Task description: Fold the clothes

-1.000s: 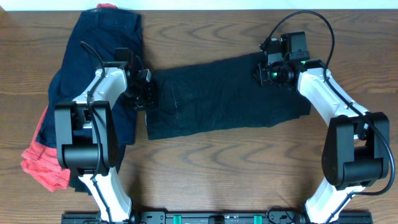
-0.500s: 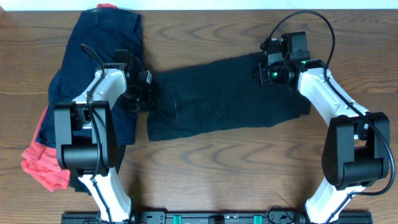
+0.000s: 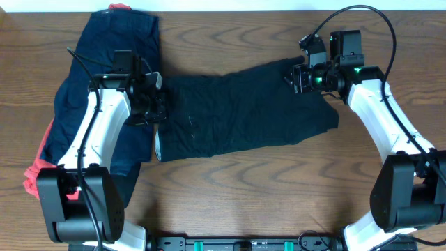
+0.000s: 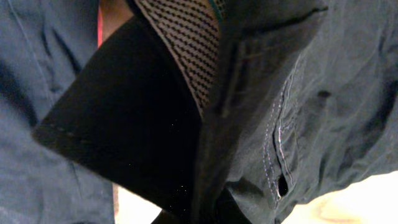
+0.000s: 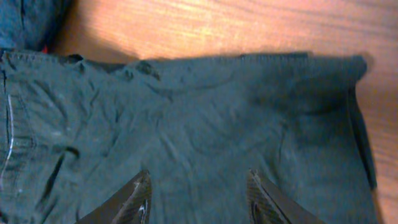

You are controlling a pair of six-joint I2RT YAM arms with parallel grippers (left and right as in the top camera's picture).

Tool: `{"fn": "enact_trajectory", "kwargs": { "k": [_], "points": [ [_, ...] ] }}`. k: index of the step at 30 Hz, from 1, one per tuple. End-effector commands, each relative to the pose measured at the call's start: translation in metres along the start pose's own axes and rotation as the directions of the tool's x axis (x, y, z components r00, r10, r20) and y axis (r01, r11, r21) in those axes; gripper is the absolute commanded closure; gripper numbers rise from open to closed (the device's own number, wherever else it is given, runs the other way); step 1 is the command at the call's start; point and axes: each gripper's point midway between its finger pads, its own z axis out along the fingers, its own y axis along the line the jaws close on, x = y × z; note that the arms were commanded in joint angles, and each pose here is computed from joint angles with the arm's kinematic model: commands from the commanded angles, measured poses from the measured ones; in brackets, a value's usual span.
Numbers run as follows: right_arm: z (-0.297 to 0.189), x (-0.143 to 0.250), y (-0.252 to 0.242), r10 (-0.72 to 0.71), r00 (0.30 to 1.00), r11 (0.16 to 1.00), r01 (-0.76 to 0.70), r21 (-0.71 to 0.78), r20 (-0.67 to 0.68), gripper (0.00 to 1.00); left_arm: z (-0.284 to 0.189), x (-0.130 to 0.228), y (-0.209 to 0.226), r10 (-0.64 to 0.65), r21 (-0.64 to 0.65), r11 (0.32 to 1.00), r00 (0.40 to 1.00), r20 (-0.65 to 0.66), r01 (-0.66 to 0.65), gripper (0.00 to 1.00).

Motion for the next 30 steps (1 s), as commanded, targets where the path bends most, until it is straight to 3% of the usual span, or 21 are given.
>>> {"fn": "enact_trajectory", "kwargs": {
  "k": [1, 3, 6, 8, 21, 30],
  "points": [
    [-0.005, -0.001, 0.0, -0.02, 1.0, 1.0, 0.02, -0.004, -0.006, 0.54, -0.013, -0.009, 0.003, -0.005, -0.038, 0.999, 1.0, 0.025, 0.006, 0.94],
    [-0.003, 0.003, -0.001, -0.014, 1.0, 1.0, 0.014, -0.005, -0.021, 0.59, -0.019, -0.013, 0.005, -0.003, -0.059, 0.998, 0.999, 0.034, 0.005, 0.94],
    [0.0, 0.007, -0.001, -0.007, 0.999, 1.0, 0.007, -0.006, -0.037, 0.89, -0.031, -0.022, 0.001, 0.004, -0.06, 0.998, 0.998, 0.059, -0.001, 0.94],
    [0.002, 0.01, -0.002, -0.001, 0.999, 1.0, 0.001, -0.006, -0.049, 0.99, -0.041, -0.031, 0.001, 0.01, -0.077, 0.997, 0.996, 0.086, -0.004, 0.94],
    [0.04, 0.046, -0.008, 0.035, 0.984, 0.999, -0.042, -0.034, -0.177, 0.99, -0.072, -0.053, -0.004, 0.031, -0.104, 0.995, 0.986, 0.164, -0.014, 0.94],
    [0.072, 0.077, -0.018, 0.079, 0.96, 0.994, -0.098, -0.056, -0.269, 0.99, -0.08, -0.061, -0.003, -0.043, -0.118, 0.991, 0.978, 0.206, 0.068, 0.94]
  ]
}}
